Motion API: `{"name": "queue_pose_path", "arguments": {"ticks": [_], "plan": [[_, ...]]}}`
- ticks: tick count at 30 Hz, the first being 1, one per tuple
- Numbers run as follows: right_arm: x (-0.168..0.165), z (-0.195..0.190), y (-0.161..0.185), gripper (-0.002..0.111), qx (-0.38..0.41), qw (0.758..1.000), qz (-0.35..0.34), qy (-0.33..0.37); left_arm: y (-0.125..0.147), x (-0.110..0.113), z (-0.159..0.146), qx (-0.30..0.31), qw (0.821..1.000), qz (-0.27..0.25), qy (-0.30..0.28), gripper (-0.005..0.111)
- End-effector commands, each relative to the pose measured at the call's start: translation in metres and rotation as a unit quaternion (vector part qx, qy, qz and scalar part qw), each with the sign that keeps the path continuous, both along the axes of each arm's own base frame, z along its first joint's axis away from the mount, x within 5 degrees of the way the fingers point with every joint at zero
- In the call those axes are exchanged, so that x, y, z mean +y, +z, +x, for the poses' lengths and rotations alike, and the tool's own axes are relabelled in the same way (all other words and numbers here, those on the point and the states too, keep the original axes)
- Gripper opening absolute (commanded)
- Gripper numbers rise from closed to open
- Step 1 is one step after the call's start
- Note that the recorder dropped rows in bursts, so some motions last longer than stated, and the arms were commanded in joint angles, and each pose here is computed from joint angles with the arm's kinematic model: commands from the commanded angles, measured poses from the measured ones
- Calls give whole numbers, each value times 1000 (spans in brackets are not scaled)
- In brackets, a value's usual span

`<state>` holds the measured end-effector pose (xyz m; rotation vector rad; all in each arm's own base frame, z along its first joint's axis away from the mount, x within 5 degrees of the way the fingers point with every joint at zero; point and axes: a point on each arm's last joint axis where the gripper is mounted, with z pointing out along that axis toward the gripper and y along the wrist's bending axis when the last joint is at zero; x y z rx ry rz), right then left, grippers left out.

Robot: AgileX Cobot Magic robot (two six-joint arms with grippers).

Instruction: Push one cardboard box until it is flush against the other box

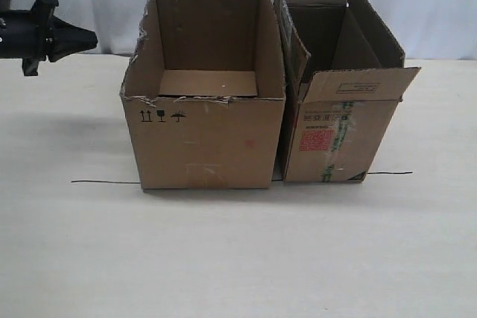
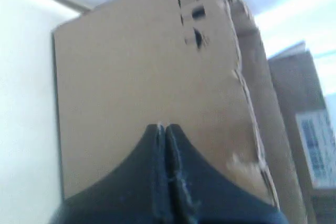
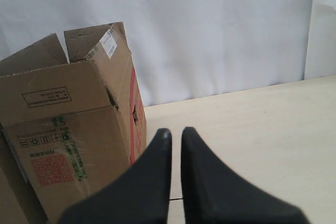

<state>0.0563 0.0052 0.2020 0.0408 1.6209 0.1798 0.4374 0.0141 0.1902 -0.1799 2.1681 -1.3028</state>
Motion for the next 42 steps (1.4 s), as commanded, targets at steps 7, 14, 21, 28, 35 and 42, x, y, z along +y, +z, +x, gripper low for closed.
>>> {"name": "queue_pose_path", "arguments": {"ticks": [7, 14, 21, 28, 35, 42], "plan": [[0, 0, 0, 5, -6, 1000, -2, -3, -22, -13, -65, 65, 997, -13, 36, 0], [0, 0, 0, 5, -6, 1000, -2, -3, -36, -24, -86, 79, 995, -52, 14, 0], [0, 0, 0, 5, -6, 1000, -2, -3, -33, -49, -85, 77, 995, -69, -4, 0], [0, 0, 0, 5, -6, 1000, -2, -3, -34, -65, -84, 73, 995, -62, -9, 0], [0, 0, 0, 5, -6, 1000, -2, -3, -33, -67, -84, 72, 995, -64, -13, 0], [0, 0, 0, 5, -6, 1000, -2, -3, -28, -57, -83, 56, 996, -69, -9, 0]]}}
